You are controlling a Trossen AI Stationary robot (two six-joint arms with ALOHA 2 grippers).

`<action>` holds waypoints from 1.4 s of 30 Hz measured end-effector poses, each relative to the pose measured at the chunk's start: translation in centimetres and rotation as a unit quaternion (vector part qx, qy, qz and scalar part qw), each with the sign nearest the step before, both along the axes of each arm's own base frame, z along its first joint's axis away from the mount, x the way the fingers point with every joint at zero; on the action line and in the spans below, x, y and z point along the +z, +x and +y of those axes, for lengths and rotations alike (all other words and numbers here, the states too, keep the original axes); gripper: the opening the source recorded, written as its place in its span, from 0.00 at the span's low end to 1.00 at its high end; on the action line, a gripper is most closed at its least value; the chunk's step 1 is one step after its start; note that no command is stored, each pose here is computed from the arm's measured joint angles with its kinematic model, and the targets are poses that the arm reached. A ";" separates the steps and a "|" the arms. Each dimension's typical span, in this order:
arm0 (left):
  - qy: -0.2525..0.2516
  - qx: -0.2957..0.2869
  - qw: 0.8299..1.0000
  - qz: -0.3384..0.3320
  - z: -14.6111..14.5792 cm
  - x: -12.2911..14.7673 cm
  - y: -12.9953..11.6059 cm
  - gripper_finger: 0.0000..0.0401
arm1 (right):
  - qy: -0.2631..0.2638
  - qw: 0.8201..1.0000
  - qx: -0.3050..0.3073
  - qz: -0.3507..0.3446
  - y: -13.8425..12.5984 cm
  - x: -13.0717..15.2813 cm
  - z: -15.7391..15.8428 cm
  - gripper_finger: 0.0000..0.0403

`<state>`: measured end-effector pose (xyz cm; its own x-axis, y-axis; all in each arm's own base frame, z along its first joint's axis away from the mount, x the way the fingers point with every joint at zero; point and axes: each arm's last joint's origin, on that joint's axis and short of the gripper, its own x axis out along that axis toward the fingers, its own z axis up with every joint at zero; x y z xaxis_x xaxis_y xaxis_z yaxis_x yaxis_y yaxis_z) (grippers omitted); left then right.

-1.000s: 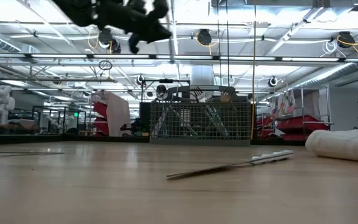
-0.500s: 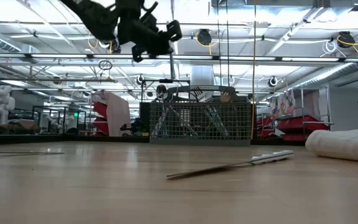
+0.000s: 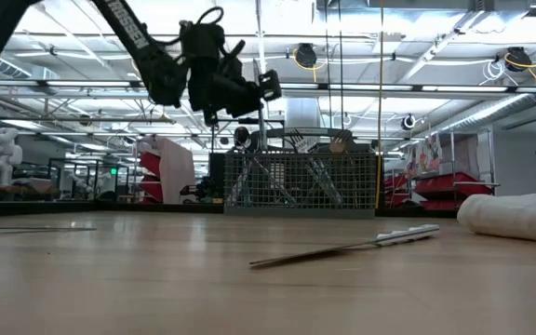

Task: Sort silverware
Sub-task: Put the top left blue table knife into the gray silverware basket, then put the right blue table knife into the gray silverware basket

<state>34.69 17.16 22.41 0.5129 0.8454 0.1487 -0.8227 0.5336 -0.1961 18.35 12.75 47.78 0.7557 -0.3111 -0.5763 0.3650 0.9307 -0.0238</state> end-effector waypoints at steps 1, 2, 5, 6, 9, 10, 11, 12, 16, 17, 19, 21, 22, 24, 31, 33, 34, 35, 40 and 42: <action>-0.002 0.005 1.000 0.002 0.1 -0.5 0.1 0.03 | 0.003 1.000 -0.002 -0.001 0.0 0.0 0.0 0.46; -0.005 0.006 1.000 0.005 0.1 -1.0 0.3 0.03 | 0.006 1.000 -0.004 -0.002 0.0 0.0 0.0 0.46; -0.017 0.001 1.000 0.010 0.1 -2.5 0.8 0.03 | 0.010 1.000 -0.007 -0.004 0.0 0.0 0.0 0.46; -0.016 0.000 1.000 0.006 0.0 -2.7 0.9 0.03 | 0.010 1.000 -0.007 -0.004 0.0 0.0 0.0 0.46; -0.008 -0.003 1.000 -0.012 -0.2 -3.1 1.1 0.03 | 0.010 1.000 -0.007 -0.004 0.0 0.0 0.0 0.46; -0.008 -0.004 1.000 -0.012 -0.2 -3.3 1.2 0.05 | 0.010 1.000 -0.007 -0.004 0.0 0.0 0.0 0.46; -0.010 -0.005 1.000 -0.009 -0.2 -3.4 1.3 0.07 | 0.010 1.000 -0.007 -0.004 0.0 0.0 0.0 0.46; -0.011 -0.006 1.000 -0.004 -0.3 -3.6 1.3 0.10 | 0.010 1.000 -0.007 -0.004 0.0 0.0 0.0 0.46; 0.000 -0.015 0.999 0.037 -0.7 -3.7 1.5 0.19 | 0.010 1.000 -0.007 -0.004 0.0 0.0 0.0 0.46; 0.003 -0.019 0.998 0.053 -0.8 -3.7 1.6 0.21 | 0.010 1.000 -0.007 -0.004 0.0 0.0 0.0 0.46; 0.014 -0.031 0.996 0.079 -1.3 -3.6 1.7 0.23 | 0.009 1.000 -0.006 -0.003 0.0 0.0 0.0 0.46; 0.029 -0.042 0.994 0.102 -1.6 -3.5 1.9 0.24 | 0.009 1.000 -0.005 -0.003 0.0 0.0 0.0 0.46; 0.035 -0.046 0.992 0.111 -1.7 -3.5 1.9 0.24 | 0.008 1.000 -0.006 -0.003 0.0 0.0 0.0 0.46; 0.043 -0.056 0.989 0.128 -1.7 -3.7 2.0 0.24 | 0.009 1.000 -0.005 -0.003 0.0 0.0 0.0 0.46; 0.045 -0.065 0.986 0.148 -1.6 -3.6 1.9 0.24 | 0.022 1.000 -0.013 -0.007 0.0 0.0 0.0 0.46; 0.041 -0.069 0.984 0.158 -1.4 -3.3 1.7 0.24 | 0.027 0.999 -0.017 -0.008 0.0 0.0 0.0 0.46; 0.042 -0.069 0.983 0.165 -1.4 -2.9 1.5 0.24 | 0.028 0.999 -0.018 -0.009 0.0 0.0 0.0 0.46; 0.048 -0.069 0.981 0.175 -1.5 -2.4 1.4 0.24 | 0.028 0.999 -0.018 -0.009 0.0 0.0 0.0 0.46; 0.068 -0.071 0.967 0.234 -2.1 0.6 0.1 0.25 | 0.027 0.999 -0.017 -0.009 0.0 0.0 0.0 0.46; 0.057 -0.074 0.962 0.256 -2.4 1.8 -0.8 0.25 | 0.026 1.000 -0.016 -0.008 0.0 0.0 0.0 0.46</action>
